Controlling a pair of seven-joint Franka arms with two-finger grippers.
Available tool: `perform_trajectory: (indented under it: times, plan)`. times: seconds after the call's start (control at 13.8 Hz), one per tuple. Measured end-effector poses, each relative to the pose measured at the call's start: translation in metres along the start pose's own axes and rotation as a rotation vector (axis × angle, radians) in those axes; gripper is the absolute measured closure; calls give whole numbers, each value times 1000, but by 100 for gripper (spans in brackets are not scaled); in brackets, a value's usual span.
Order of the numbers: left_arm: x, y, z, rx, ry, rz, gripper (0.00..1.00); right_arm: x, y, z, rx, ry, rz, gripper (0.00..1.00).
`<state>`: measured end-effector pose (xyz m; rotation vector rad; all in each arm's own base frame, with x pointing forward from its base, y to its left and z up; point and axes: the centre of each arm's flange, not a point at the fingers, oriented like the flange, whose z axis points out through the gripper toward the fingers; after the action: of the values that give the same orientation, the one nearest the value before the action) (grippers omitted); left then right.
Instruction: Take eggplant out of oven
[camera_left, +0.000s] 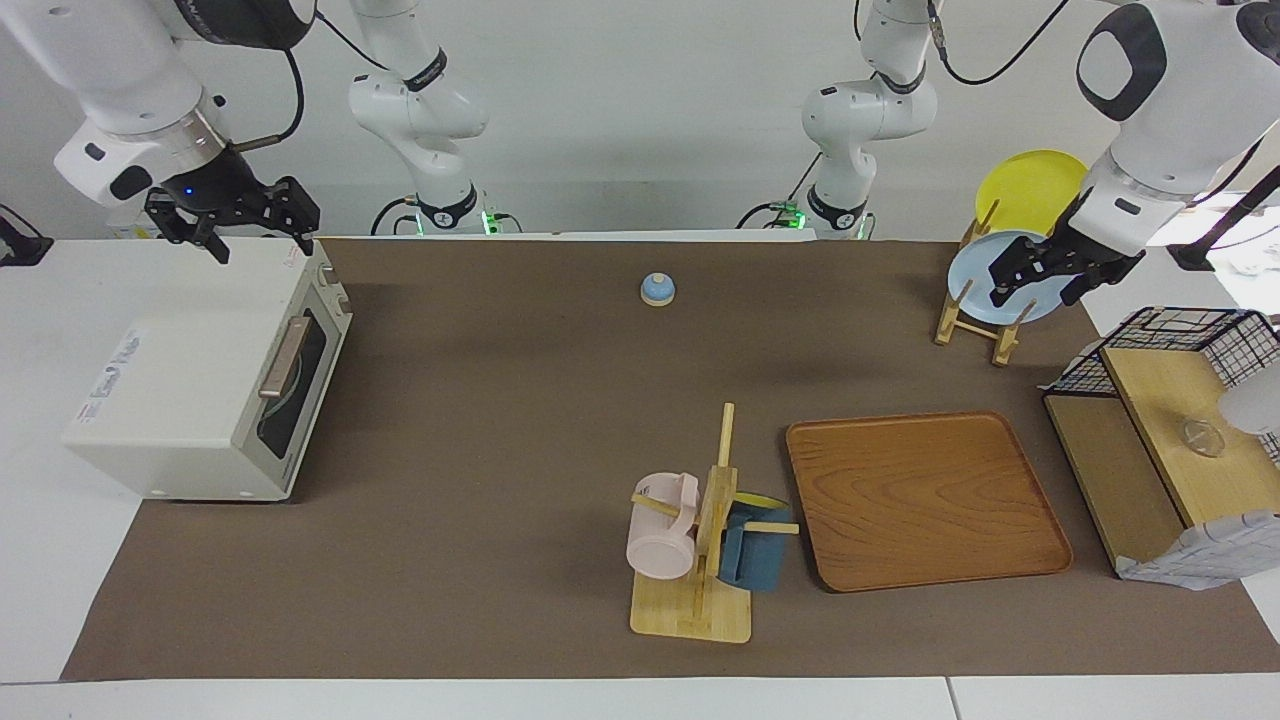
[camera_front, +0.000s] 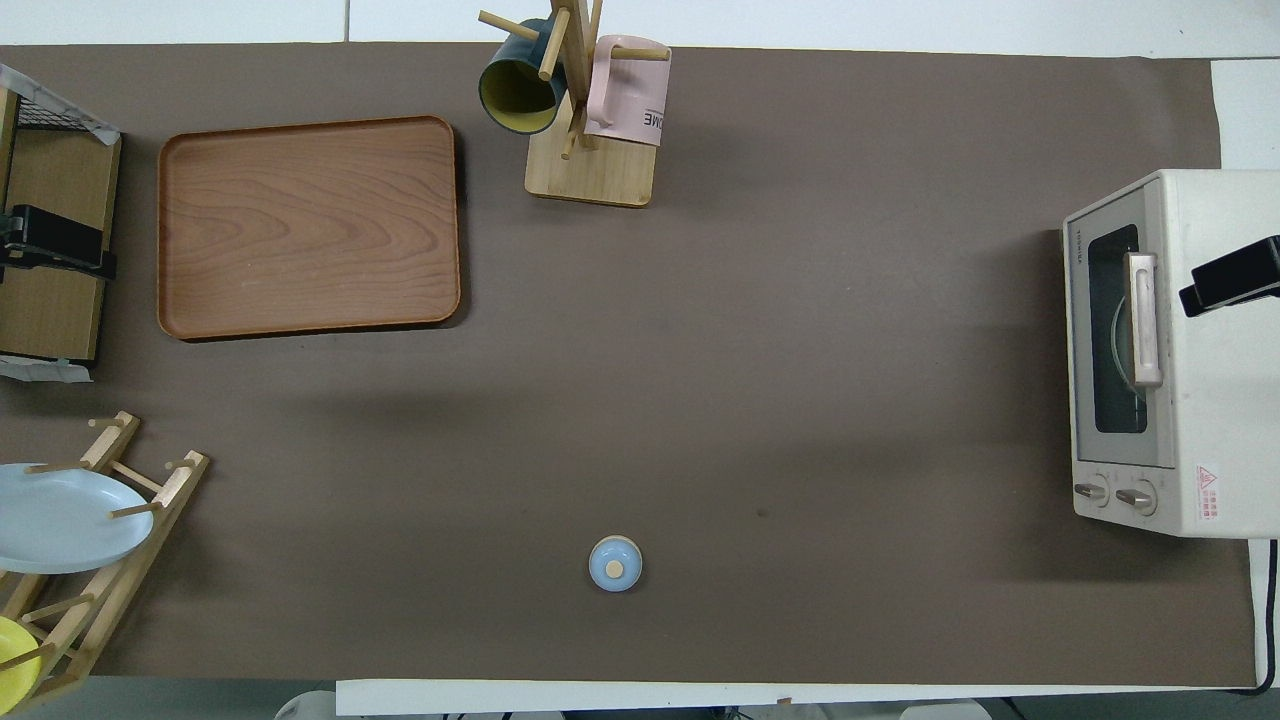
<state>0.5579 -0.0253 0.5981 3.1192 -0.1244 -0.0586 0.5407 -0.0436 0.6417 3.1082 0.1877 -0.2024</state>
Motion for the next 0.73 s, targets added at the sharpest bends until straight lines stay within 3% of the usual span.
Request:
perform_trajectory:
  times: [0.65, 0.73]
  plan:
    - [0, 0, 0, 0, 0, 0, 0, 3, 0, 2, -3, 12, -3, 0]
    - [0, 0, 0, 0, 0, 0, 0, 3, -1, 2, -3, 11, -12, 11]
